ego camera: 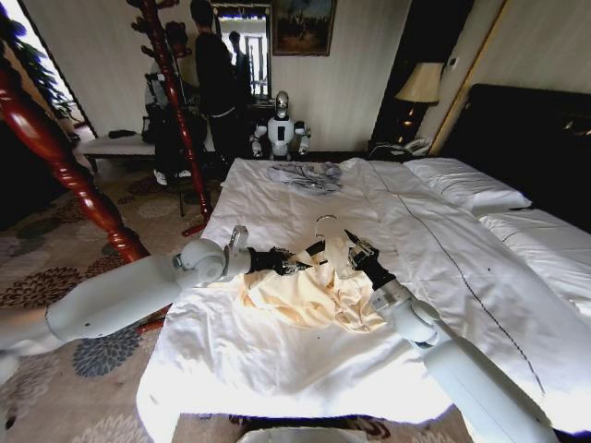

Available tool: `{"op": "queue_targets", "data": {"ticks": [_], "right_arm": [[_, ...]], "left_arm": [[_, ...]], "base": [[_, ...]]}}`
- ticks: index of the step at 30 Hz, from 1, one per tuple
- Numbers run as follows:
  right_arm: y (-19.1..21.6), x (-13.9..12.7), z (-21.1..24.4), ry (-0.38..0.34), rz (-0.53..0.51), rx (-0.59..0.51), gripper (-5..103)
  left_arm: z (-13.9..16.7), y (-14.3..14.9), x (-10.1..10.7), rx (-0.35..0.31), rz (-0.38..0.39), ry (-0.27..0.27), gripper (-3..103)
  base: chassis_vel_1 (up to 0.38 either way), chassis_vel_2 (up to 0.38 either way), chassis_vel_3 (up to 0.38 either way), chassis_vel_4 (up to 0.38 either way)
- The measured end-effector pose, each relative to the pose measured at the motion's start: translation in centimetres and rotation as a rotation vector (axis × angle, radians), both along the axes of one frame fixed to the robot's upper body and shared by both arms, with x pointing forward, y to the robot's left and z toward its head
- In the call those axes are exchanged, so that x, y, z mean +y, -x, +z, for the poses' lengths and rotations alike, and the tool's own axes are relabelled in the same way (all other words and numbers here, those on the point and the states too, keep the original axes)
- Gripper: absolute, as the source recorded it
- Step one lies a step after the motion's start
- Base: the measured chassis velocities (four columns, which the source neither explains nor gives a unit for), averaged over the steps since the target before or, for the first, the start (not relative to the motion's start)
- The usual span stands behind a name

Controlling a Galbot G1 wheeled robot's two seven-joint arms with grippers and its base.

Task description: Pick up the clothes from the bed and hang them on the clothes hanger.

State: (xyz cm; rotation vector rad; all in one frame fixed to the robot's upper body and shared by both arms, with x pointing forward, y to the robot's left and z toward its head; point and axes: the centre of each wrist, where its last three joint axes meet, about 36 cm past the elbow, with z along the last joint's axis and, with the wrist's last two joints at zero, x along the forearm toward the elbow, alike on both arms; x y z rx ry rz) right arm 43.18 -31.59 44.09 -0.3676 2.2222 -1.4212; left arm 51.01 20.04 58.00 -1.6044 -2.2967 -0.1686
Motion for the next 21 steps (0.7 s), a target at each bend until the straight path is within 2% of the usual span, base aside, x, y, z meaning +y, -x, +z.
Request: {"op": "queue_targets", "data": {"ticks": [12,20,21], "right_arm": [[0.1,0.0,-0.1,0.030,0.024,-0.004,20],[0.0,-0.1,0.0,0.045,0.034,-0.003,18],[0.0,-0.1,0.1,0.044,0.035,-0.004,23]], "left_arm": [[-0.7,0.7,0.0,0.006,0.005,-0.005,20],[-1.7,0.8,0.3,-0.027,0.012,0.008,20],[-1.8,0.8,0.4,-0.030,0.015,0.009,20]], "base": [[0.000,0.000,0.000,0.000],[0.000,0.000,0.000,0.000],[0.000,0.000,0.000,0.000]]}}
